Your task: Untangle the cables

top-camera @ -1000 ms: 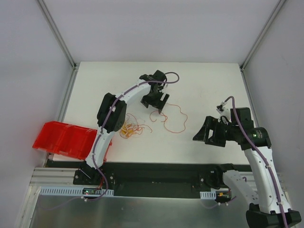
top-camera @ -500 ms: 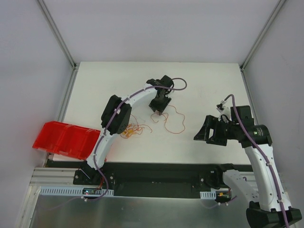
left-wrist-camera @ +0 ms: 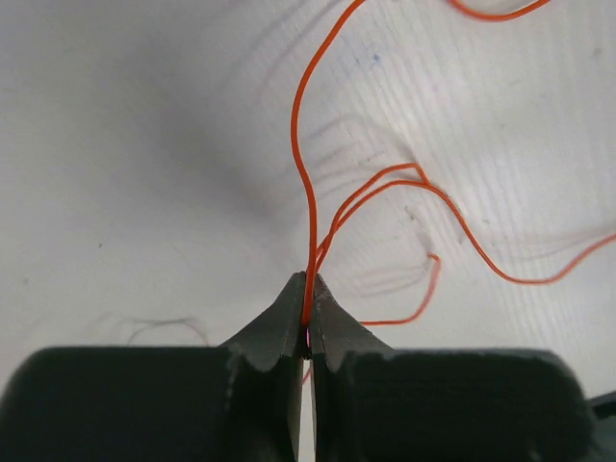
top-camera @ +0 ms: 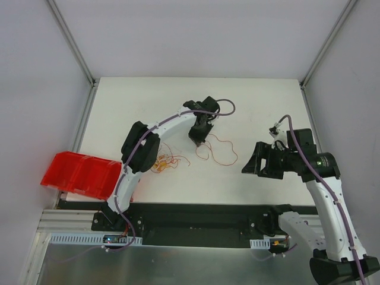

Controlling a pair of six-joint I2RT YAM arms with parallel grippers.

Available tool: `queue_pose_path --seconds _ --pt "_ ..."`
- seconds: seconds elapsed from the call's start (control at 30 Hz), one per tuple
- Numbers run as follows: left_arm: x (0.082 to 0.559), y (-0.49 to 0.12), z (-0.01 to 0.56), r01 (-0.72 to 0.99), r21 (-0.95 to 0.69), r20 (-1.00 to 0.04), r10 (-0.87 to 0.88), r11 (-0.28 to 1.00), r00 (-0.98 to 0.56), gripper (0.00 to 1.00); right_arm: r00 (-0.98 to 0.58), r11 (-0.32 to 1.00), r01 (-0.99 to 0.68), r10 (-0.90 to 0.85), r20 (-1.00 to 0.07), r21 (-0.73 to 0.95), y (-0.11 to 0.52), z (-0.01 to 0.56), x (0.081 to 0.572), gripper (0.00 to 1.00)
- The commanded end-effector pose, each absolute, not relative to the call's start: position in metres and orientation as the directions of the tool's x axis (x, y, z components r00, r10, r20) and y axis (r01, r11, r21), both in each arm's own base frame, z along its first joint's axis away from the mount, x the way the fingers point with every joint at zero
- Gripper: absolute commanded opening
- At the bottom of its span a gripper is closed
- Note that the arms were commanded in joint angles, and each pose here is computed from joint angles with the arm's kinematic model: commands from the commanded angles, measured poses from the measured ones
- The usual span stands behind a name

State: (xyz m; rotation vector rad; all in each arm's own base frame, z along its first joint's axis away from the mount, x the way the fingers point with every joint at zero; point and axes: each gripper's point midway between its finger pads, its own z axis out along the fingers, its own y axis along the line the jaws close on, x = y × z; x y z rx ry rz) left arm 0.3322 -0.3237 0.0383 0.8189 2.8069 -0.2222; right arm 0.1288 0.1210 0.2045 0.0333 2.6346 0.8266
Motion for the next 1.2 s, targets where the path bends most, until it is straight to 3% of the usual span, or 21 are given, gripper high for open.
queue_pose_path --seconds 0.0,0.37,0.63,0.9,1.17 --pt "0.329 -0.328 0.135 0.473 -0.153 -0.402 0.383 0.867 -0.832 0.0 -0.885 0.855 -0.183 0.071 -0.46 0.485 0.118 0.232 0.142 0.82" --pt "0.317 -0.315 0.261 0.437 -0.25 -0.627 0.199 0.864 -0.754 0.0 -0.89 0.83 -0.183 0.087 -0.447 0.527 0.126 0.234 0.136 0.82" --pt "0.315 -0.276 0.356 0.4 -0.219 -0.803 0.069 0.89 -0.592 0.0 -0.896 0.827 -0.18 0.086 -0.436 0.533 0.127 0.229 0.133 0.82" --pt "0.291 -0.214 0.506 0.354 -0.274 -0.944 -0.18 0.894 -0.277 0.0 -0.903 0.81 -0.171 0.098 -0.418 0.56 0.132 0.228 0.135 0.81" --pt "0.24 -0.148 0.616 0.398 -0.294 -0.938 -0.342 0.869 0.054 0.0 -0.913 0.786 -0.162 0.111 -0.393 0.597 0.141 0.221 0.14 0.81"
